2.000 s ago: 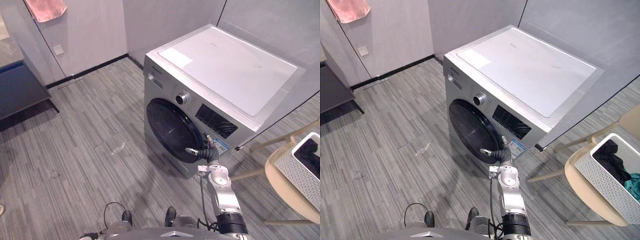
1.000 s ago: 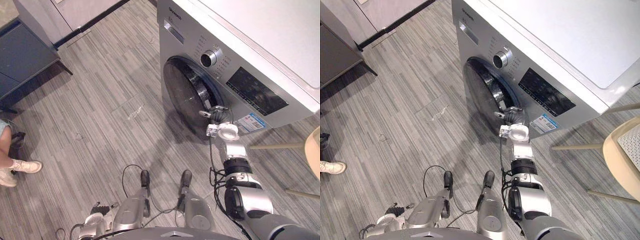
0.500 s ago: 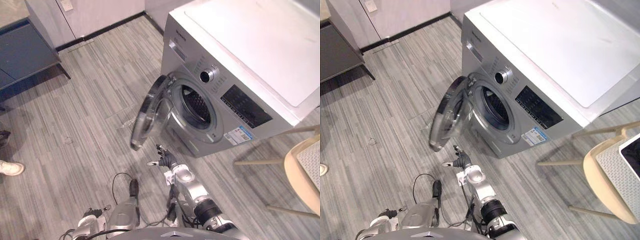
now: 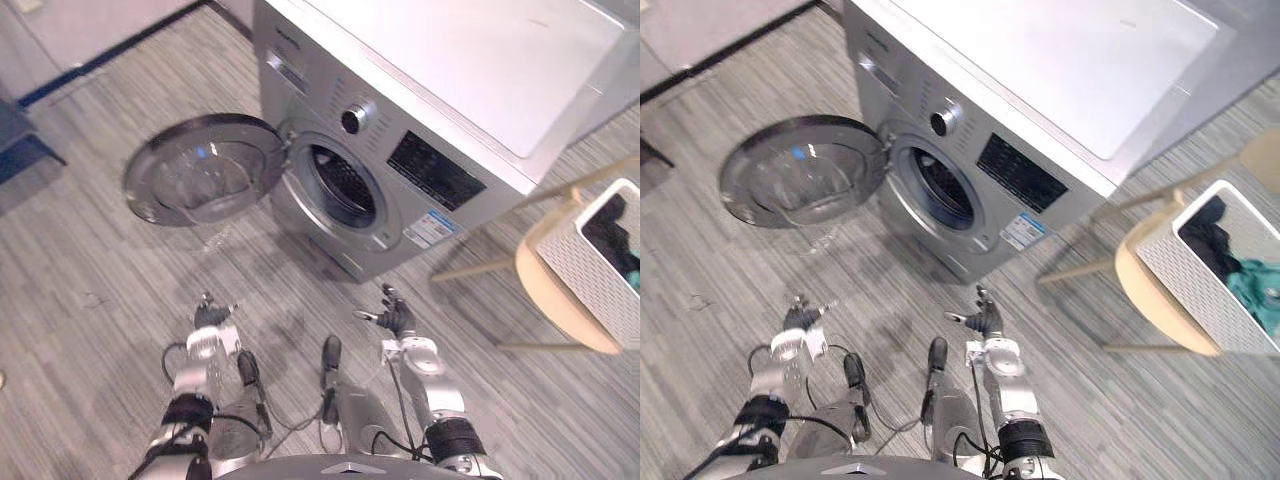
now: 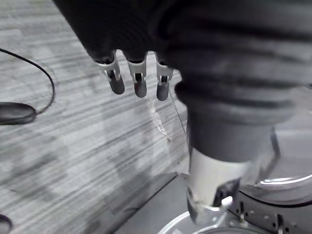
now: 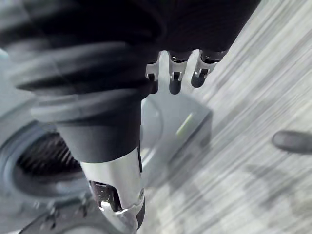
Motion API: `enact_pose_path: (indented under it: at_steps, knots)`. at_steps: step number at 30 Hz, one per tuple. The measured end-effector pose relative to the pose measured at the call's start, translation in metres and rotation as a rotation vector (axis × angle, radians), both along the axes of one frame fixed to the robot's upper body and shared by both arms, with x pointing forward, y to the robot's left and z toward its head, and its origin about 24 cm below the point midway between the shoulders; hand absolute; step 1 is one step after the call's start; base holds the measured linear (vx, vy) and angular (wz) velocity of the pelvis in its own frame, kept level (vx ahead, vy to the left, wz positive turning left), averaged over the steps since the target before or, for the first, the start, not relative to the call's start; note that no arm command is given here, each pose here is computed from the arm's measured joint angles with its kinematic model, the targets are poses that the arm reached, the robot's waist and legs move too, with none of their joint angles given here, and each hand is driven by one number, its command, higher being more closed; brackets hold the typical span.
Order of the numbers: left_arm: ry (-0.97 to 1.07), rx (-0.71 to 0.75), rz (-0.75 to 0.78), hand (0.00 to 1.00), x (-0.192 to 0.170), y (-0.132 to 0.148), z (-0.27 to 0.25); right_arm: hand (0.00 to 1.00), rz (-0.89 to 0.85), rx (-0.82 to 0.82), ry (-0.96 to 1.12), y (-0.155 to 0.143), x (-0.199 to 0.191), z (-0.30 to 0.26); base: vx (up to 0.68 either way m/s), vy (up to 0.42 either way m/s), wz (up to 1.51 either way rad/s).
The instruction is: Pick up the laundry basket with both hands and put the clothes into the washing machine.
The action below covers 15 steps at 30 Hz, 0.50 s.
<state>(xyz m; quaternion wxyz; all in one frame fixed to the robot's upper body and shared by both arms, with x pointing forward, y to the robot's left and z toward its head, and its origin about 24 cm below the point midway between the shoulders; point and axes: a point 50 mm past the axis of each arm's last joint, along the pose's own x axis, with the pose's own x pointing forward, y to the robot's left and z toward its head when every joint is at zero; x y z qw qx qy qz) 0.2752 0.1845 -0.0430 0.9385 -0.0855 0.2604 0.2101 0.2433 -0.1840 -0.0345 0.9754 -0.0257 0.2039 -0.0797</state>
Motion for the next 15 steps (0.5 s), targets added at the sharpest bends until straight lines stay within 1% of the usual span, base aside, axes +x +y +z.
enact_pose_path:
  at_steps: [1,4,5,8,15]
  knots:
    - [-0.029,-0.002,0.04,0.0,0.014,0.008,0.012,0.0,-0.028,-0.004,0.006,-0.007,-0.002,-0.001,0.03,-0.009,-0.38]
    - [-0.068,-0.008,0.12,0.0,0.031,0.022,0.029,0.0,-0.077,-0.015,0.06,-0.016,-0.011,-0.012,0.07,-0.002,-0.23]
    - [-0.087,-0.02,0.138,0.0,0.036,0.022,0.035,0.0,-0.096,-0.021,0.074,-0.019,-0.015,-0.015,0.08,0.014,-0.11]
    - [-0.12,-0.032,0.182,0.0,0.043,0.027,0.045,0.0,-0.104,-0.024,0.095,-0.021,-0.018,-0.019,0.07,0.023,-0.13]
    - [-0.131,-0.044,0.21,0.0,0.045,0.03,0.049,0.0,-0.11,-0.007,0.106,-0.02,-0.02,-0.022,0.03,0.017,0.0]
